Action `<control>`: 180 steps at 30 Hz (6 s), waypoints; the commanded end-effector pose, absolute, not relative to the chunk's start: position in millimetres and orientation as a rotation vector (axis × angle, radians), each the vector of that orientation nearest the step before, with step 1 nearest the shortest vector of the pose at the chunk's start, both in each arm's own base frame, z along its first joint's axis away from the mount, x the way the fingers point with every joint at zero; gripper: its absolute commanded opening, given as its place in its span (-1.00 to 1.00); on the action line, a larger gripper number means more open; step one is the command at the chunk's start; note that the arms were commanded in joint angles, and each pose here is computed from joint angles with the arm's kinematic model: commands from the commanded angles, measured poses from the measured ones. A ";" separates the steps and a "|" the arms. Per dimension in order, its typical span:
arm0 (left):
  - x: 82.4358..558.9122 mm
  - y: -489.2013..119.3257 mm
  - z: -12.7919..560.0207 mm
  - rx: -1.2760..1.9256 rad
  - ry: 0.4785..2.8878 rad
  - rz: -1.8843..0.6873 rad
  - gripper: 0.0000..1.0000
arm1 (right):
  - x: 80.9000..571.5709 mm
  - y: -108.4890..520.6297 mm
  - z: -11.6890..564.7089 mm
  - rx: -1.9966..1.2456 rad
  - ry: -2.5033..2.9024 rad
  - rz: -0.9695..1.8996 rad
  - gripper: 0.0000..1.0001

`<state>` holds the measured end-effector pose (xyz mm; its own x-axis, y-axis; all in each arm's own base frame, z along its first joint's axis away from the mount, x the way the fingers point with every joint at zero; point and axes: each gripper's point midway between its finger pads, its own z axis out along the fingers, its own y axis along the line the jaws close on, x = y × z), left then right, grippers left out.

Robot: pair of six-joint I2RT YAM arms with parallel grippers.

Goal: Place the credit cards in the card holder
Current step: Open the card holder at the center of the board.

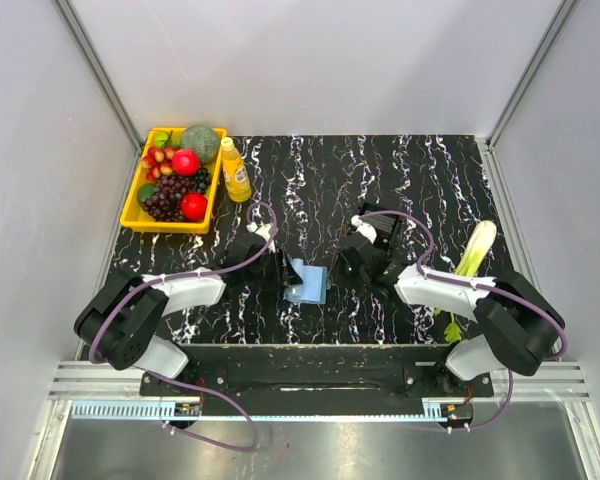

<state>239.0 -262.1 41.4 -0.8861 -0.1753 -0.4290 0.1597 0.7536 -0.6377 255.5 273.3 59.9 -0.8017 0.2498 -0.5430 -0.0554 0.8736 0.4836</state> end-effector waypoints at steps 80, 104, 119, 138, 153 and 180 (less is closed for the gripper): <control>330.2 -149.6 117.2 -0.231 2.338 -0.513 0.44 | 343.4 359.2 91.3 -0.134 2.550 0.836 0.05; 336.4 -141.0 102.0 -0.223 2.370 -0.625 0.35 | 257.1 382.8 68.7 -0.589 2.573 0.956 0.00; 300.6 -185.6 59.0 -0.065 2.487 -0.794 0.12 | 240.2 340.1 3.9 -0.374 2.723 0.725 -0.06; 236.6 -211.4 49.4 -0.129 2.367 -1.102 0.01 | 338.0 371.9 57.6 -0.427 2.576 0.785 -0.02; 224.9 -219.5 76.8 -0.123 2.258 -0.964 0.01 | 387.2 314.5 159.8 -0.233 2.422 0.425 0.35; 246.7 -61.2 114.4 -0.559 2.147 -0.345 0.51 | 307.6 372.9 89.6 -0.104 2.533 -0.089 0.60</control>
<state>247.7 -59.3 112.3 -0.5039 -0.5362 -0.6772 -0.3215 0.8441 -0.4290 317.4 397.8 86.4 -0.8432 -0.0227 -0.5372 -0.0879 0.9915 0.0960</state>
